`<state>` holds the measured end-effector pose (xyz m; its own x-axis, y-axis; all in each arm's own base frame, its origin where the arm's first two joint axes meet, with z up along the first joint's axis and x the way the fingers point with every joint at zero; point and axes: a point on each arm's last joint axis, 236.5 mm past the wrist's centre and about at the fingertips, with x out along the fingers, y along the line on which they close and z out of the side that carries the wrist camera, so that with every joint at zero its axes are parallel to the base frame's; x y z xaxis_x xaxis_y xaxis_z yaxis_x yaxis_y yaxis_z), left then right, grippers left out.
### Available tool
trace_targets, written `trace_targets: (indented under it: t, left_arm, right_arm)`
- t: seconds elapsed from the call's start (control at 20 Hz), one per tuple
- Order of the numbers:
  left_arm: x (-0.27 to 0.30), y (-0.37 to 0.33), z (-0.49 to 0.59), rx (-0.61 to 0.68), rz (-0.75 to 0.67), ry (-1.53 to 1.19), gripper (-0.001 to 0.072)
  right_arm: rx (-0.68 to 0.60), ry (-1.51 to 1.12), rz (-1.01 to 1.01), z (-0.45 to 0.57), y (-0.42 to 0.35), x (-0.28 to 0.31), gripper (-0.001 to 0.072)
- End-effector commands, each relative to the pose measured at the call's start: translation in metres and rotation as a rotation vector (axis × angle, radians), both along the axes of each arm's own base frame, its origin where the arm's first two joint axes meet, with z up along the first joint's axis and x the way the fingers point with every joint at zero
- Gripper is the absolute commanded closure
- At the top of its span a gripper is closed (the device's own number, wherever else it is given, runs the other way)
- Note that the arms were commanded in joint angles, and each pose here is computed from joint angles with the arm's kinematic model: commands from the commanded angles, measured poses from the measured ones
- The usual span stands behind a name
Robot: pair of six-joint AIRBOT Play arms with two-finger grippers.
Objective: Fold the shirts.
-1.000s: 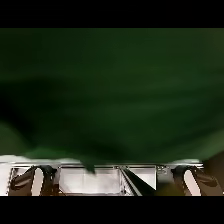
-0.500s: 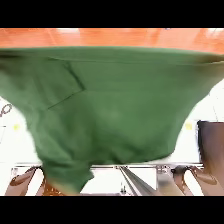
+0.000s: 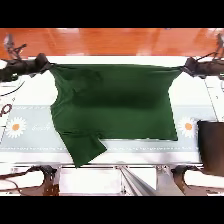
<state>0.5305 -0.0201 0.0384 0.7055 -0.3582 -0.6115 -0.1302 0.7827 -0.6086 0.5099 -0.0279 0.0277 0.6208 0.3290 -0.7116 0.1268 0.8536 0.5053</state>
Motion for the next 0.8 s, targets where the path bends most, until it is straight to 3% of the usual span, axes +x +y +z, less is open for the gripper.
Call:
trace_targets:
  t: [0.0,0.3,0.45,0.6,0.75]
  left_arm:
    - [0.04,-0.02,-0.041,-0.078,-0.01,0.04,0.0692]
    - [0.029,-0.031,-0.044,-0.116,-0.088,0.1,0.0692]
    - [-0.01,-0.033,-0.041,-0.125,-0.231,0.19,0.0692]
    - [-0.061,-0.021,-0.061,-0.054,-0.356,0.358,0.0692]
    - [-0.103,-0.016,-0.093,-0.008,-0.419,0.51,0.0692]
  right_arm:
    - [0.127,0.079,0.001,-0.053,0.006,0.039,0.0686]
    - [0.161,0.186,0.089,-0.066,0.017,0.029,0.0685]
    - [0.181,0.278,0.188,-0.063,0.022,-0.005,0.0685]
    - [0.074,0.398,0.265,-0.07,0.01,-0.041,0.0685]
    - [0.068,0.481,0.292,-0.083,0.011,-0.062,0.0686]
